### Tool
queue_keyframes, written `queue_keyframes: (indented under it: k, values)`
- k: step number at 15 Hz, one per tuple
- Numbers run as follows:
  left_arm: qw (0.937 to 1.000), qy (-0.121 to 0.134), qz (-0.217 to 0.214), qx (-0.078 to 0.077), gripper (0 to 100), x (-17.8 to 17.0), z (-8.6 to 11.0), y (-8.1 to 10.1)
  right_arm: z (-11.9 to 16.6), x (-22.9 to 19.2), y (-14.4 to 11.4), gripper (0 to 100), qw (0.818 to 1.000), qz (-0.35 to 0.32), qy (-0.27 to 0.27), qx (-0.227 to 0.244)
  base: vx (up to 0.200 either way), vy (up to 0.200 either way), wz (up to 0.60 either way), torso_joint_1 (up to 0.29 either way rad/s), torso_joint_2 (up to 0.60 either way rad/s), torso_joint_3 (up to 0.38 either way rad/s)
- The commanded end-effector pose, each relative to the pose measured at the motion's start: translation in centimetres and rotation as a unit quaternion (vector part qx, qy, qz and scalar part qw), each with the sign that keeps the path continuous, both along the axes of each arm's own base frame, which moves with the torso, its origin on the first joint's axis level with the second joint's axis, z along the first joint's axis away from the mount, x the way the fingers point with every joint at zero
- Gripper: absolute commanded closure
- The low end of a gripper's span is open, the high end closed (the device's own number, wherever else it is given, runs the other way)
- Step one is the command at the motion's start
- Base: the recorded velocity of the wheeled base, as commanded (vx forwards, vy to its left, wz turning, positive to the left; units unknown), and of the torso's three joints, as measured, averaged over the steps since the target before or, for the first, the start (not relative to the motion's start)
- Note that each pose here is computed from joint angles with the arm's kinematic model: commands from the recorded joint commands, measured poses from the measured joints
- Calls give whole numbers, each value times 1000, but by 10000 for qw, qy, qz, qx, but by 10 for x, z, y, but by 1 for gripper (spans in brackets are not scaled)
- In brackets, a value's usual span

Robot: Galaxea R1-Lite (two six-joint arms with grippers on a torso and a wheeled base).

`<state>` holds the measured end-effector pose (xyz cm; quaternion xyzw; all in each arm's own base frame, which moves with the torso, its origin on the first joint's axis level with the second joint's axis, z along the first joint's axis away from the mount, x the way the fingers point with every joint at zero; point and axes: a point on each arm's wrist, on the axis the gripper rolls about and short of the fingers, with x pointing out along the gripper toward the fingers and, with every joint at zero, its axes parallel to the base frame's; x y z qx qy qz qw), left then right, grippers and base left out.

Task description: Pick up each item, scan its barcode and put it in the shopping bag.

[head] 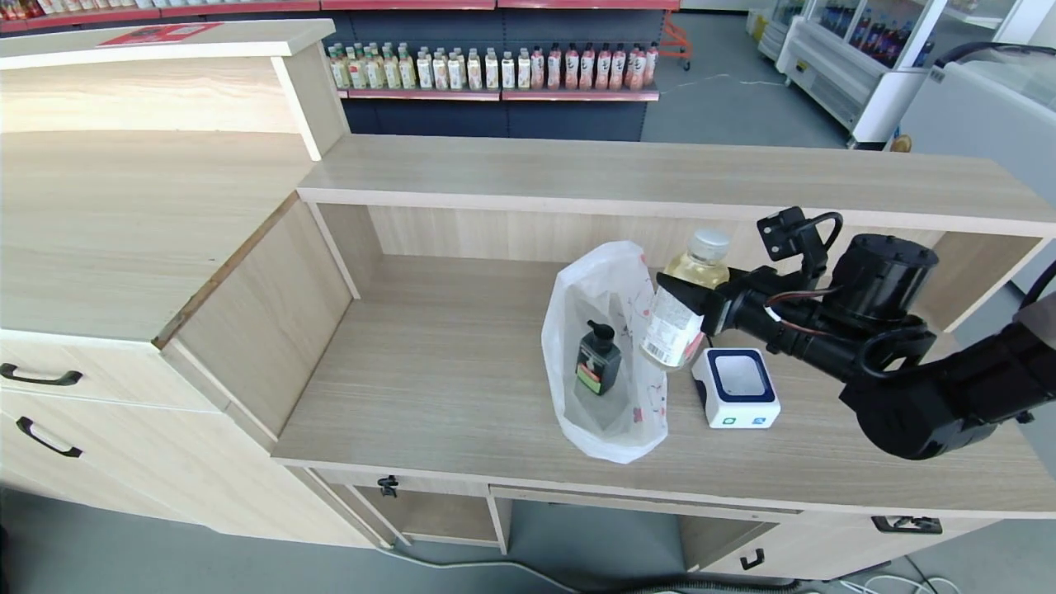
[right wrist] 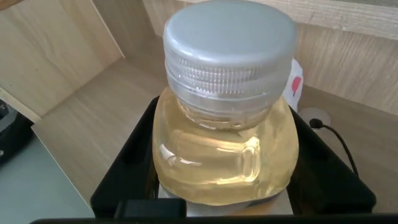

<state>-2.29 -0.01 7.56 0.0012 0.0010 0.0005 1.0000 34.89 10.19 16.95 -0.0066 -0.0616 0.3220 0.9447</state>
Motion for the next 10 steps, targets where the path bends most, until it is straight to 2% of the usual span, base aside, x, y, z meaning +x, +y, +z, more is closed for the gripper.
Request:
queue_keyframes:
  k: [1,6,10]
  values:
    - [10000,-2,2,-4,0,0,0,0,6,1,7,100,9999,109,-17,109,0,0,0,0,0,0]
    - [10000,-2,2,-4,0,0,0,0,-11,-4,30,100,9987,428,250,94,0,0,0,0,0,0]
    - [10000,-2,2,-4,0,0,0,0,-47,8,50,100,9972,597,445,-11,0,0,0,0,0,0]
